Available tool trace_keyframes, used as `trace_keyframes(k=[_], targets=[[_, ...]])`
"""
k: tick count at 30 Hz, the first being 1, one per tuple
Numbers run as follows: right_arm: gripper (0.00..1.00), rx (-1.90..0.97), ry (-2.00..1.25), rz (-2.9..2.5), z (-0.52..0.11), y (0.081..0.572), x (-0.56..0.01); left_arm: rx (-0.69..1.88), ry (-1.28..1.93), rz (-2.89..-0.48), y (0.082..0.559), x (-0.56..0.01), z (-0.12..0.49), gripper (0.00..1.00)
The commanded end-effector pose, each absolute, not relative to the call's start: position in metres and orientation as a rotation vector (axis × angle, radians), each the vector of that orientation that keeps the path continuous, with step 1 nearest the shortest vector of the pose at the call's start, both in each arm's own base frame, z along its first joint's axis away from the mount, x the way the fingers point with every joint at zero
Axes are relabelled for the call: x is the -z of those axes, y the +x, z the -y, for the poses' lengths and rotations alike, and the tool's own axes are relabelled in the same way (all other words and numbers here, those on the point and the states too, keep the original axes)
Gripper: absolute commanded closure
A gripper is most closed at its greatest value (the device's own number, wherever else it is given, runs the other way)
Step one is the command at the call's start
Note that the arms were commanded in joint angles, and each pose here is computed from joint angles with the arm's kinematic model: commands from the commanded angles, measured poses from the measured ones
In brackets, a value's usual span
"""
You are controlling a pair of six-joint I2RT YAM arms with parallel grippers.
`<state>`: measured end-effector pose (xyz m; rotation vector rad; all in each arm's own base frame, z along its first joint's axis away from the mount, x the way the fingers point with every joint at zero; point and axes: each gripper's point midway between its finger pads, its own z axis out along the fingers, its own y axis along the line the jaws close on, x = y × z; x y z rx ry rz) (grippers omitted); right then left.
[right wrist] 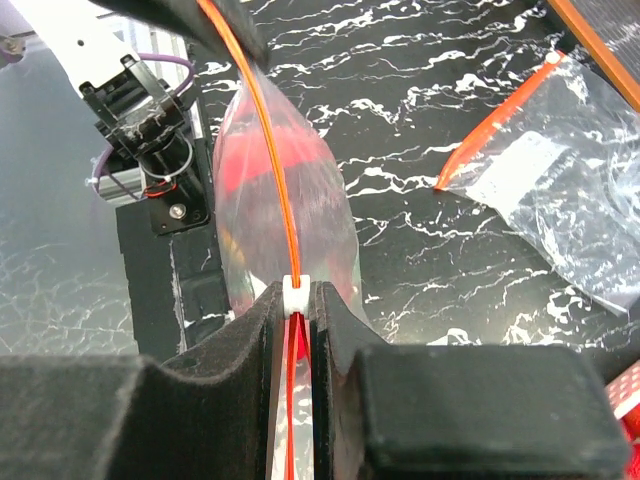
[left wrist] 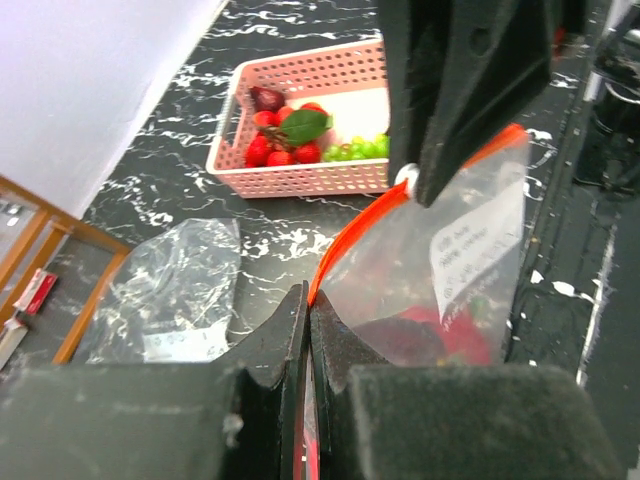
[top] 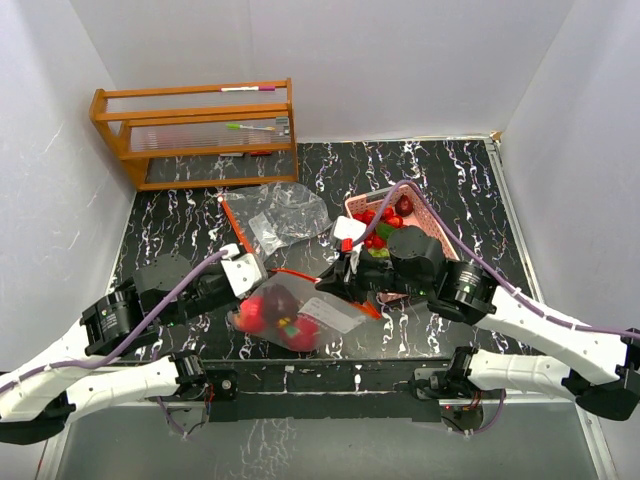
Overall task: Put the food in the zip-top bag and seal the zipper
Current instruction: Zip the zipper food storage bag at the center of the board.
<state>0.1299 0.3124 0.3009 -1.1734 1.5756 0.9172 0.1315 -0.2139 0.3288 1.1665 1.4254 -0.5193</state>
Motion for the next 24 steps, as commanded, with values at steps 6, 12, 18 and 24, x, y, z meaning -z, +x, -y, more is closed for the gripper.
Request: trace_keyframes(k=[6,12,18,24], targets=[[0.91,-0.864,-1.019,-1.626,-0.286,0.138,-0.303,0.317,0.691,-1.285,0.168,-0.433,0.148,1.0],[0.91,-0.871,-0.987,-1.612,-0.277,0.134,-0.309,0.262,0.625,-1.267,0.172,-0.445,0.13,1.0],[0.91,-0.891,-0.988,-1.627,-0.275,0.13,-0.306,0.209,0.576,-1.282,0.182,-0.442,0.127,1.0],[0.91,-0.883,-0.969,-1.643,-0.271,0.131,-0.304,0.096,0.402,-1.293,0.196,-0.451,0.101,1.0]])
